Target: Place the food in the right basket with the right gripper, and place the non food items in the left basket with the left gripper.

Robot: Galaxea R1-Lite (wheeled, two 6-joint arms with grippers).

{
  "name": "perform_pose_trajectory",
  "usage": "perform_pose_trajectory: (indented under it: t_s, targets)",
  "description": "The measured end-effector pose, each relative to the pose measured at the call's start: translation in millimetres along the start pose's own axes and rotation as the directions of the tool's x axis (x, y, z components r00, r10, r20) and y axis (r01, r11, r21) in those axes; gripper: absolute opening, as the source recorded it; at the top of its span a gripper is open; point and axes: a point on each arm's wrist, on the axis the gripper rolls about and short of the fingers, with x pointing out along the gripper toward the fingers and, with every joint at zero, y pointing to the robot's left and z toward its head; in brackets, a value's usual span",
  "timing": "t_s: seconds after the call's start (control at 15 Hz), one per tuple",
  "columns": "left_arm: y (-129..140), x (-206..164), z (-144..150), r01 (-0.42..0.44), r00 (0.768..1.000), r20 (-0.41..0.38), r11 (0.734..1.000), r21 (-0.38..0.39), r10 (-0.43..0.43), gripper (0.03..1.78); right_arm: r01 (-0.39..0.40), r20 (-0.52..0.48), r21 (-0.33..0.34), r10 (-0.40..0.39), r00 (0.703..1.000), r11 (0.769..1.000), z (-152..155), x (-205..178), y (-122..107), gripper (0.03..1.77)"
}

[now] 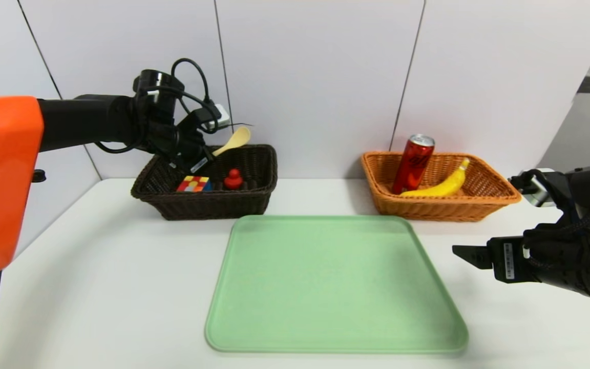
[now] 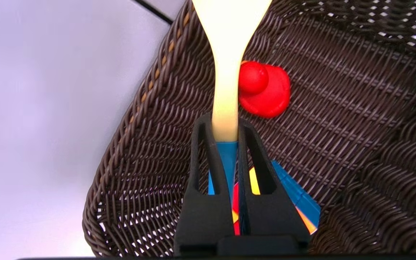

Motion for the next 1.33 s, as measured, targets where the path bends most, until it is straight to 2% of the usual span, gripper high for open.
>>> perform_pose_trajectory:
  t_s: [0.33, 0.4, 0.53, 0.73, 1.07, 1.2, 1.27, 1.33]
  targets:
    - [-5, 2, 1, 0.007, 1.0, -0.022, 1.0, 0.002, -0.007, 0.11, 0.0, 0.009, 0.003, 0.0, 1.0, 1.0, 4, 1, 1, 1.7]
    - [-5, 2, 2, 0.004, 1.0, -0.027, 1.0, 0.003, -0.003, 0.2, -0.001, 0.009, 0.003, 0.001, 1.0, 1.0, 4, 1, 1, 1.7]
    - [-7, 5, 3, 0.005, 1.0, -0.029, 1.0, 0.006, -0.004, 0.54, 0.0, 0.009, 0.003, 0.0, 1.0, 1.0, 4, 1, 1, 1.7]
    - [-7, 6, 2, 0.005, 0.999, -0.032, 1.0, 0.006, -0.005, 0.92, 0.001, 0.009, 0.003, -0.001, 1.0, 1.0, 4, 1, 1, 1.7]
    - [-1, -12, 16, -0.045, 0.999, 0.022, 0.999, 0.006, 0.045, 1.29, 0.002, 0.013, 0.006, -0.002, 1.0, 1.0, 5, 0, 0, 1.7]
    - [0, -42, 37, -0.077, 0.994, 0.071, 0.996, -0.046, 0.081, 1.39, 0.0, 0.032, 0.024, -0.001, 0.999, 1.0, 10, -2, 0, 1.7]
    - [-3, -61, 50, -0.091, 0.991, 0.084, 0.99, -0.109, 0.1, 1.42, -0.002, 0.052, 0.042, 0.0, 0.999, 0.999, 16, -3, 0, 1.7]
    - [-9, -82, 63, -0.099, 0.989, 0.086, 0.974, -0.204, 0.119, 1.46, -0.008, 0.075, 0.055, 0.004, 0.997, 0.998, 22, -5, 1, 1.7]
